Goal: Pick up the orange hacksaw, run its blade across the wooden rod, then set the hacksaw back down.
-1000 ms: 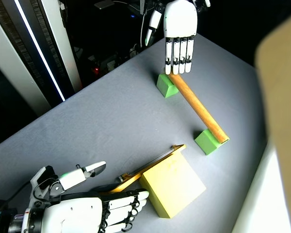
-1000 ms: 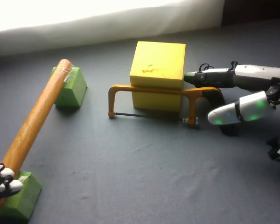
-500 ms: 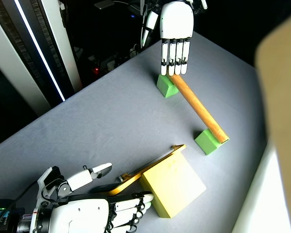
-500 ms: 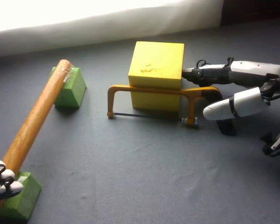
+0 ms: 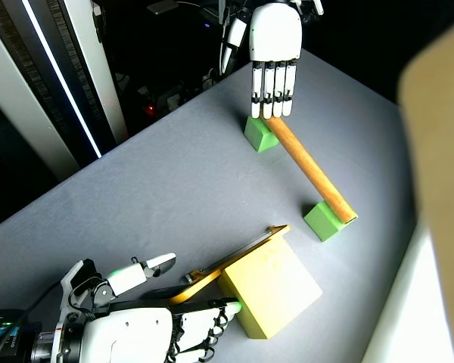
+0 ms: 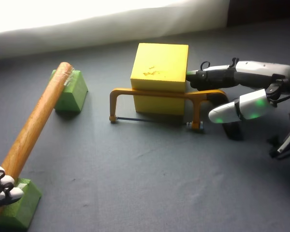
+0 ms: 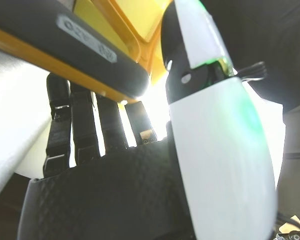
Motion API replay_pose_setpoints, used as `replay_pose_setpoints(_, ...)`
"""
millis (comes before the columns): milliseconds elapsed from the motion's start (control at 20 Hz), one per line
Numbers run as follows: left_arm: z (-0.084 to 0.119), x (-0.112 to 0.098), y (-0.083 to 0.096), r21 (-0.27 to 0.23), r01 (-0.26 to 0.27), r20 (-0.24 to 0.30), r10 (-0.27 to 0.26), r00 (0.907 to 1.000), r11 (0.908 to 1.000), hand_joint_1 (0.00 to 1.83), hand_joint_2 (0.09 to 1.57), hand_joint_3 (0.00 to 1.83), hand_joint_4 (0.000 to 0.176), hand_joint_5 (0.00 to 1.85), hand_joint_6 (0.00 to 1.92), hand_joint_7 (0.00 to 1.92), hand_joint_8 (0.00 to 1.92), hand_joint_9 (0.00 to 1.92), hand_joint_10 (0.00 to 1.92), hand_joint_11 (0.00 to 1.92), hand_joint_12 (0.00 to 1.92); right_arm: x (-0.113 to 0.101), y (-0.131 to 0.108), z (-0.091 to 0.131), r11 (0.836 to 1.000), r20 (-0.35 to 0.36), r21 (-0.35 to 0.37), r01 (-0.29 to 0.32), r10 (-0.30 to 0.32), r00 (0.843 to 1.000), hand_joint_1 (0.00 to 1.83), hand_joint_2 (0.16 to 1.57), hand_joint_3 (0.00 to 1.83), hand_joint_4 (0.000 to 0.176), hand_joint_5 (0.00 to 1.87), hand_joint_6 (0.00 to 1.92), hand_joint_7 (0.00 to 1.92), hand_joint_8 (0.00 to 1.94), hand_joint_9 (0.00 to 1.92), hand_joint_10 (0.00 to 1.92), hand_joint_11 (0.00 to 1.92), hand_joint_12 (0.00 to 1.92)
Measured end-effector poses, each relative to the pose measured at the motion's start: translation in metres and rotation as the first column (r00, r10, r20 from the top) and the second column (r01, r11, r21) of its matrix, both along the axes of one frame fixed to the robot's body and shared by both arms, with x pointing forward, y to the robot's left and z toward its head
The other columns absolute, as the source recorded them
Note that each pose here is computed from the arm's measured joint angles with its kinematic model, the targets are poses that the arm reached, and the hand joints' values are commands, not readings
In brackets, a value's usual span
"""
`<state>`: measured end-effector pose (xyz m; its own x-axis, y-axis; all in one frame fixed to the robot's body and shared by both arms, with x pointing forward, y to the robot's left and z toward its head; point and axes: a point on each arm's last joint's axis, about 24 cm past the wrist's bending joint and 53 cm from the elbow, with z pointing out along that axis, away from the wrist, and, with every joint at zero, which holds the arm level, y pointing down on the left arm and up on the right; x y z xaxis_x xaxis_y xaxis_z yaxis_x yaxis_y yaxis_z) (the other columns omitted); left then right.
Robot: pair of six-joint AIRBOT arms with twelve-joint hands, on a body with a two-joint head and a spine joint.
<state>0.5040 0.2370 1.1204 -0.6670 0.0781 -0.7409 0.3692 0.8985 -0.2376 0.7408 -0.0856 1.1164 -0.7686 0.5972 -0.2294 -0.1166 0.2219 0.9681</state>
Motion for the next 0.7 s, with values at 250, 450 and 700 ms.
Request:
replay_pose_setpoints(250,0.000,0.000,0.000,-0.001,0.001,-0.001,-0.001,1.0000,1.0000,0.03,1.23,0.00,0.000,0.00,0.00,0.00,0.00,0.01,0.00,0.02,0.01,-0.002,0.007,-0.002,1.000,0.012,-0.024,-0.017,0.017,1.000,1.20,1.18,0.00,0.000,0.83,1.10,0.93,1.09,1.13,0.16,0.78,1.22)
replay_pose_setpoints(450,-0.001,0.000,-0.002,-0.004,0.005,-0.002,-0.005,1.0000,1.0000,0.07,1.22,0.00,0.000,0.02,0.01,0.03,0.01,0.05,0.01,0.07,0.05,-0.010,0.018,-0.002,0.998,0.017,-0.018,-0.052,0.052,0.999,1.27,1.11,0.00,0.000,0.95,0.86,1.07,1.07,1.14,0.90,1.02,1.35)
replay_pose_setpoints(700,0.000,-0.001,-0.003,-0.007,0.007,-0.002,-0.007,1.0000,0.9999,0.06,1.23,0.00,0.000,0.00,0.00,0.02,0.00,0.04,0.01,0.00,0.21,-0.006,0.013,0.002,0.999,0.031,-0.013,-0.034,0.035,0.999,1.26,1.12,0.00,0.000,0.91,0.91,1.05,1.11,1.05,1.04,0.97,1.41)
